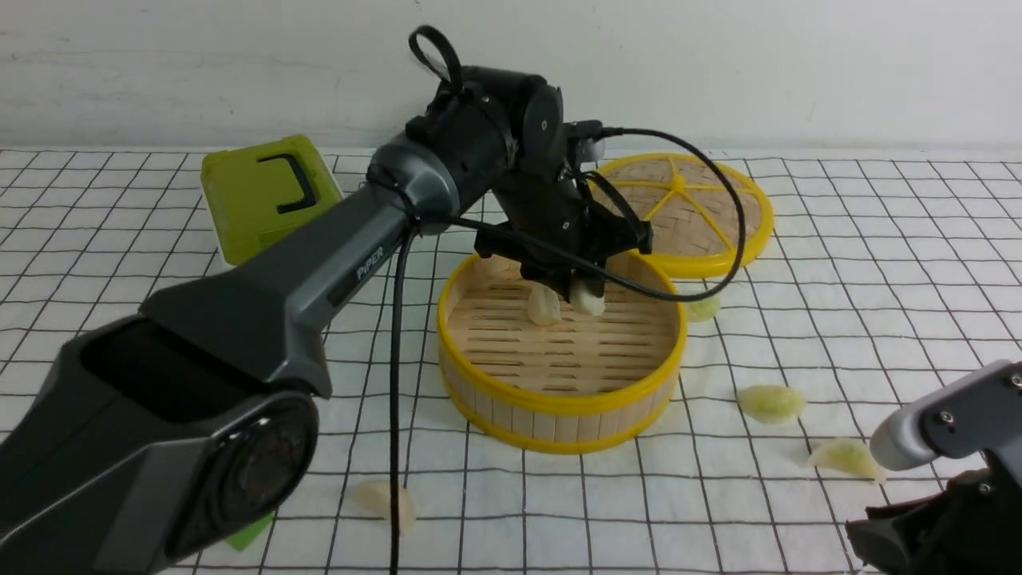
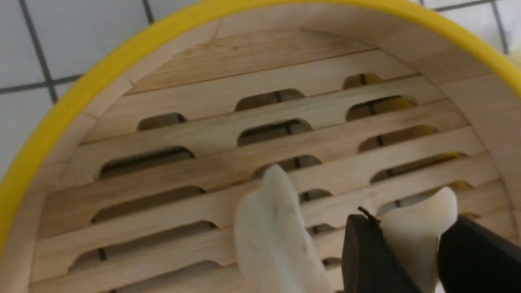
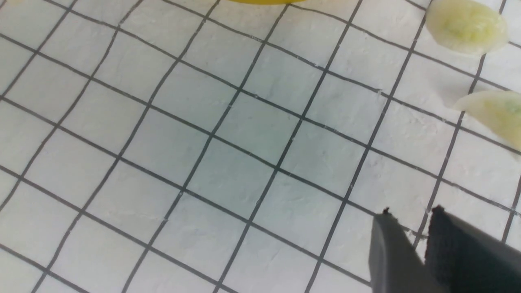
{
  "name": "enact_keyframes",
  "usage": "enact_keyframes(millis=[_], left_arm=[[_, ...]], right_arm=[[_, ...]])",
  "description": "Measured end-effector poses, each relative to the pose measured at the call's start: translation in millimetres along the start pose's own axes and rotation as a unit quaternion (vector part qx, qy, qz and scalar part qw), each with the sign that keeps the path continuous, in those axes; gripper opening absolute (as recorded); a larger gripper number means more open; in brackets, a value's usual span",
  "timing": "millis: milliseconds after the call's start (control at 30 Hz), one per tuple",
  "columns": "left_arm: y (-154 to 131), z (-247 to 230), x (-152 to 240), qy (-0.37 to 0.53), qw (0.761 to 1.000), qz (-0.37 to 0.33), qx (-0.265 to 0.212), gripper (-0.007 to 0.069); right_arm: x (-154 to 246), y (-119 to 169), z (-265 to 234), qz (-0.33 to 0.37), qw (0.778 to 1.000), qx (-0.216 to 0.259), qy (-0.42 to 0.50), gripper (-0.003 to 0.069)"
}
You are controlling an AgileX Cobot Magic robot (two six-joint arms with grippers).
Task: Put the dumplings into the steamer on the table with the white tablecloth.
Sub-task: 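Place the dumpling into the bamboo steamer basket with the left gripper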
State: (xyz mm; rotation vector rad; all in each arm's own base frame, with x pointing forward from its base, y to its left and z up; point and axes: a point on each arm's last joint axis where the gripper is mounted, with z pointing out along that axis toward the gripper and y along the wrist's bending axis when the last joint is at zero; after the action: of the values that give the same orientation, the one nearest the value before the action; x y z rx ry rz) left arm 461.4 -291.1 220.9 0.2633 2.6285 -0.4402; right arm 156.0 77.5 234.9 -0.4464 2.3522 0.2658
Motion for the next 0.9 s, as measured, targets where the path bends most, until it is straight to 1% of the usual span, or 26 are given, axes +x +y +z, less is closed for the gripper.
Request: enact_keyframes(millis=[67,133,300,333,367,400,467,533,567,600,733,833,867,900], left_arm=[[2.8,10.3,1.7,-0.002,1.000,0.002,-0.006,0.0225],[3.6,15.0,2.4,-0.003,1.000,0.001,-0.006,0.0248],[2.0,12.8,0.9,-0.006,1.000,-0.001,0.000,0.0381],[2.0,12.5,0.8,-0.006,1.000,-0.001,0.000,0.0391],[1.1,8.2,0.4,0.001,1.000,-0.002,-0.001,0.0417],[0.7,6.8,-0.1,0.001,1.000,-0.002,-0.001,0.0423],[-2.5,-11.6,-3.0,0.013,1.000,0.001,-0.004,0.0442],[-7.5,-40.8,-9.3,0.008,1.000,0.015,-0.002,0.0449],[-8.0,-44.3,-9.9,0.008,1.000,0.017,-0.003,0.0449],[-13.3,-78.2,-19.6,-0.028,0.999,0.031,0.001,0.0450],[-21.3,-173.8,-33.5,-0.126,0.990,0.064,-0.003,0.0449],[-20.8,-234.1,-30.1,-0.173,0.982,0.074,-0.014,0.0447],[-20.2,-240.4,-28.6,-0.175,0.982,0.075,-0.017,0.0447],[-16.1,-256.9,-19.7,-0.171,0.982,0.078,-0.030,0.0446]], right_arm=[[0.0,0.0,0.0,0.000,1.000,0.000,0.000,0.0146],[0.0,0.0,0.0,0.000,1.000,0.000,0.000,0.0148],[0.0,0.0,0.0,0.000,1.000,0.000,0.000,0.0154],[0.0,0.0,0.0,0.000,1.000,0.000,0.000,0.0155],[0.0,0.0,0.0,0.000,1.000,0.000,0.000,0.0156],[0.0,0.0,0.0,0.000,1.000,0.000,0.000,0.0156],[0.0,0.0,0.0,0.000,1.000,0.000,0.000,0.0158],[0.0,0.0,0.0,0.000,1.000,0.000,0.000,0.0160],[0.0,0.0,0.0,0.000,1.000,0.000,0.000,0.0161],[0.0,0.0,0.0,0.000,1.000,0.000,0.000,0.0162],[0.2,-0.1,0.1,-0.001,1.000,0.000,0.000,0.0165],[0.9,-0.1,0.1,-0.001,1.000,0.001,0.004,0.0167],[1.0,-0.1,0.1,-0.001,1.000,0.001,0.005,0.0167],[1.9,-0.2,0.0,-0.001,1.000,0.001,0.010,0.0167]])
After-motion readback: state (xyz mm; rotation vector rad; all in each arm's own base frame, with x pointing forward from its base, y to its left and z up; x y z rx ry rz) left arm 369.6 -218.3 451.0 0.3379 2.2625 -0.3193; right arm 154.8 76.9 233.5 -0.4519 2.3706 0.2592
